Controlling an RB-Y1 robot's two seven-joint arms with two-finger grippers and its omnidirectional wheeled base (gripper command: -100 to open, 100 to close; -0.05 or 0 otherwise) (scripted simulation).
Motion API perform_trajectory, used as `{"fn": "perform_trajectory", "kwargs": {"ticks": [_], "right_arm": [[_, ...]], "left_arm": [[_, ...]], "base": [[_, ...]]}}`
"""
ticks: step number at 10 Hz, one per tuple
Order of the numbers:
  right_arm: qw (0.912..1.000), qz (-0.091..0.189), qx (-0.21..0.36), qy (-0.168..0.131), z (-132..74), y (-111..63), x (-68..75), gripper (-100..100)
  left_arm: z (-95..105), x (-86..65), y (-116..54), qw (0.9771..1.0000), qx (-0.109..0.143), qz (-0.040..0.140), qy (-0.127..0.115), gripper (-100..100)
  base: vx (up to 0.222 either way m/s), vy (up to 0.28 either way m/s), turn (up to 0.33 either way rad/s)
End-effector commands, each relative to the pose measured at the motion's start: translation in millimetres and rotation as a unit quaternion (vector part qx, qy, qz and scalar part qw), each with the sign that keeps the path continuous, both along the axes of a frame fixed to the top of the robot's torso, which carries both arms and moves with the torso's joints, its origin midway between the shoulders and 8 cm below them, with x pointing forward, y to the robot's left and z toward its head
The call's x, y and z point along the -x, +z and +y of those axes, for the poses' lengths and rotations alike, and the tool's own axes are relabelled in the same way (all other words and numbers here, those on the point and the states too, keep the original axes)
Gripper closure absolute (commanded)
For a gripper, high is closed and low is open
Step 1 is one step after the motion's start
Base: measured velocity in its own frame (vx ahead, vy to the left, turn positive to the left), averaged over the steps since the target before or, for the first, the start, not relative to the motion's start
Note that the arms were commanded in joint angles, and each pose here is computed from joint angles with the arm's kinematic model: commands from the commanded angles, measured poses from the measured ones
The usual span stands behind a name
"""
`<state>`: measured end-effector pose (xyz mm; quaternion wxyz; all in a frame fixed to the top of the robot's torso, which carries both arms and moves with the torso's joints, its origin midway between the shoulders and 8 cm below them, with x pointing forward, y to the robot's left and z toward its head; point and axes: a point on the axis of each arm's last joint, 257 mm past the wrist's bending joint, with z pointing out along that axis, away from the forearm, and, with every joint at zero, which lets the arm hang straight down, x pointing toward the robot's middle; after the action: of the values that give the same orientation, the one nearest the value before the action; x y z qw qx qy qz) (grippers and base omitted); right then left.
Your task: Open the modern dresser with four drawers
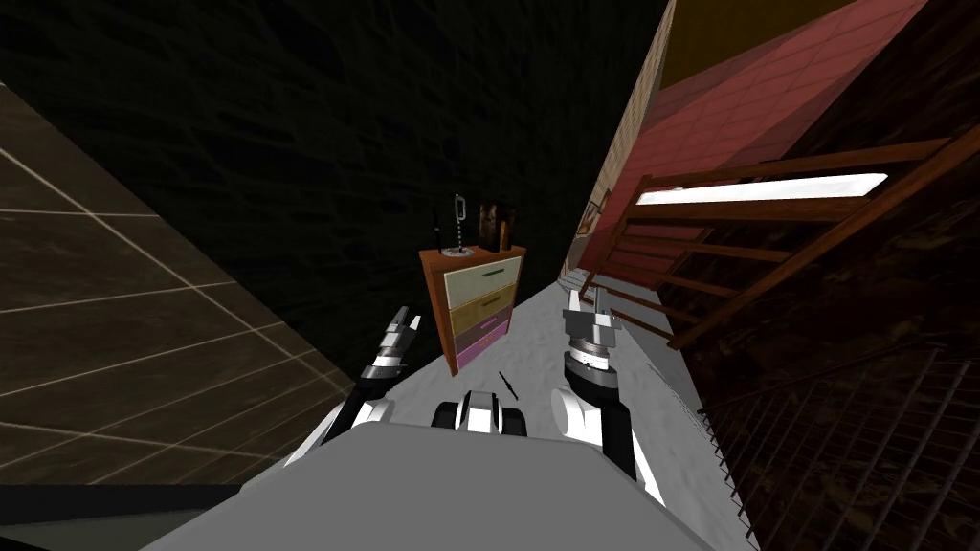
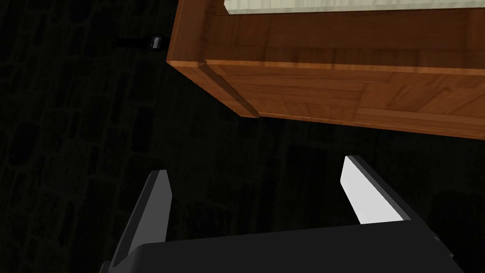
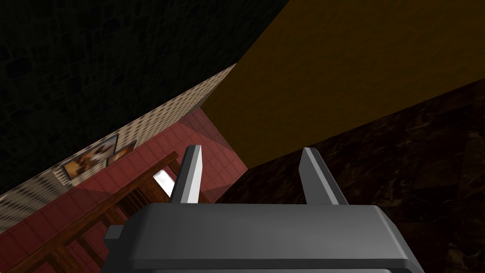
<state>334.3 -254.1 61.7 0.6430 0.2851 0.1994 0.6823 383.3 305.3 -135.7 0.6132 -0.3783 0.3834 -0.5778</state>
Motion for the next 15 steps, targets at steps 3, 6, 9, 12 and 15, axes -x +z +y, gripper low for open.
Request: {"fn": "perform_trajectory", "kwargs": {"ticks": [3, 6, 9, 12, 15], "right_arm": [[1.0000, 0.000, 0.000, 0.000, 0.0, 0.0, 0.0, 0], [1.0000, 0.000, 0.000, 0.000, 0.0, 0.0, 0.0, 0], [1.0000, 0.000, 0.000, 0.000, 0.0, 0.1, 0.0, 0], [1.0000, 0.000, 0.000, 0.000, 0.0, 0.1, 0.0, 0], [1.0000, 0.000, 0.000, 0.000, 0.0, 0.1, 0.0, 0]], "left_arm": [[11.7, 2.6, -31.9, 0.9997, -0.010, 0.020, 0.011, -100], [26.9, 7.4, -63.3, 0.9987, -0.021, 0.040, 0.025, -100], [37.7, 12.8, -89.5, 0.9973, -0.025, 0.058, 0.037, -100], [46.8, 19.6, -112.9, 0.9957, -0.026, 0.074, 0.048, -100], [54.1, 27.4, -134.7, 0.9939, -0.026, 0.089, 0.059, -100]], "base": [[0.126, -0.086, 0.023], [0.145, -0.134, 0.031], [0.147, -0.124, 0.025], [0.120, -0.100, 0.025], [0.136, -0.144, 0.032]]}}
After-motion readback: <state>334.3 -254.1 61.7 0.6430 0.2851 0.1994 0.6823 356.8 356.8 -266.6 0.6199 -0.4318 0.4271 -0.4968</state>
